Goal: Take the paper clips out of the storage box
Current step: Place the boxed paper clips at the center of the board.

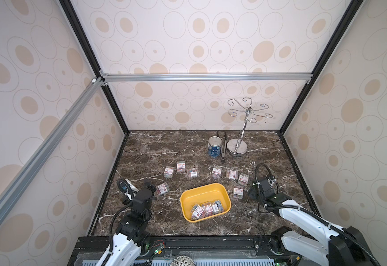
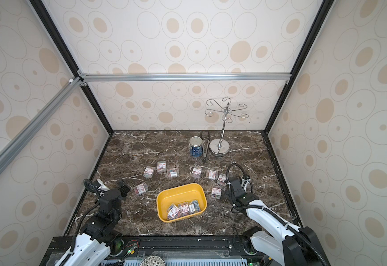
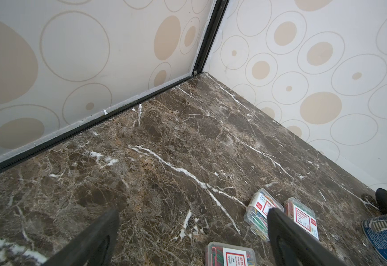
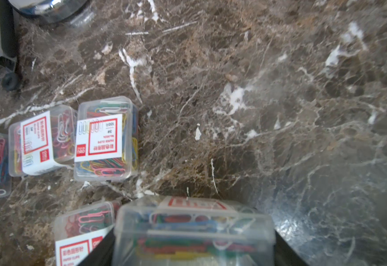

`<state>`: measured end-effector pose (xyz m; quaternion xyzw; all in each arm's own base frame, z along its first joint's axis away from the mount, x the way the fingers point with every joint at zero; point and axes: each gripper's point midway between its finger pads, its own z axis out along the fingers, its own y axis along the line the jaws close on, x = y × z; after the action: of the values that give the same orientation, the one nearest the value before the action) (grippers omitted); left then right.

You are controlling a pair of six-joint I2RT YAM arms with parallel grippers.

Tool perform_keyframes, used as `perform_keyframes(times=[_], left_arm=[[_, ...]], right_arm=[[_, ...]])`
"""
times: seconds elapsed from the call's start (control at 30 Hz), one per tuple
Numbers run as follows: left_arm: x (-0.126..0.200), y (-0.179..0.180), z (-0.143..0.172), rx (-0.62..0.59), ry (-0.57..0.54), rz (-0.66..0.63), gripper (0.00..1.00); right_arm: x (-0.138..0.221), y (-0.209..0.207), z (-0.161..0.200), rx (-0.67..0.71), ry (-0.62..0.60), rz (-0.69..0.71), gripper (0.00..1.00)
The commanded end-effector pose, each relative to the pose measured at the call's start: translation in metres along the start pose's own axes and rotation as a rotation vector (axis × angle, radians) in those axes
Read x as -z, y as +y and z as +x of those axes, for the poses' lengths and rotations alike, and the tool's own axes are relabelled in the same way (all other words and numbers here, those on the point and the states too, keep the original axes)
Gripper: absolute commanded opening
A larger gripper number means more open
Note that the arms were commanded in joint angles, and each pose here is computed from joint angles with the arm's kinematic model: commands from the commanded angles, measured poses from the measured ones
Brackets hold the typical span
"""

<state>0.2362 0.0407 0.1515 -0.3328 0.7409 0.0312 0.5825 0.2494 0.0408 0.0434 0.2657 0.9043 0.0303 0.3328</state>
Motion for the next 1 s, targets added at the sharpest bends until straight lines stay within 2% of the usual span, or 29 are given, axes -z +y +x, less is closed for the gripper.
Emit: perform_keyframes(times=[0.0, 0.17, 0.3, 0.53, 0.67, 0.87, 0.97], left_arm=[[0.000, 0.004, -0.003, -0.002, -0.013, -0.020, 1.00], [0.000, 0.004, -0.003, -0.001, -0.013, -0.019, 1.00], [0.000, 0.004, -0.002, -0.003, -0.013, -0.020, 1.00], [0.000, 0.004, -0.002, -0.003, -0.013, -0.020, 1.00], [0.000, 0.004, -0.003, -0.001, -0.014, -0.020, 1.00], [0.000, 0.004, -0.002, -0.004, -0.012, -0.021, 1.00], [0.000, 0.004, -0.003, -0.003, -0.013, -0.019, 1.00]], right_arm=[[-0.008, 0.013, 0.001, -0.029, -0.051, -0.118, 0.61], [-0.021, 0.011, 0.003, 0.042, -0.100, -0.095, 0.59], [-0.024, 0.028, 0.004, 0.126, -0.129, -0.095, 0.56], [-0.025, 0.026, 0.011, 0.175, -0.167, -0.066, 0.59], [-0.021, 0.023, 0.016, 0.170, -0.157, -0.090, 0.69], [-0.017, 0.018, 0.019, 0.168, -0.115, -0.059, 0.95], [-0.014, 0.016, 0.019, 0.157, -0.111, -0.060, 0.98]])
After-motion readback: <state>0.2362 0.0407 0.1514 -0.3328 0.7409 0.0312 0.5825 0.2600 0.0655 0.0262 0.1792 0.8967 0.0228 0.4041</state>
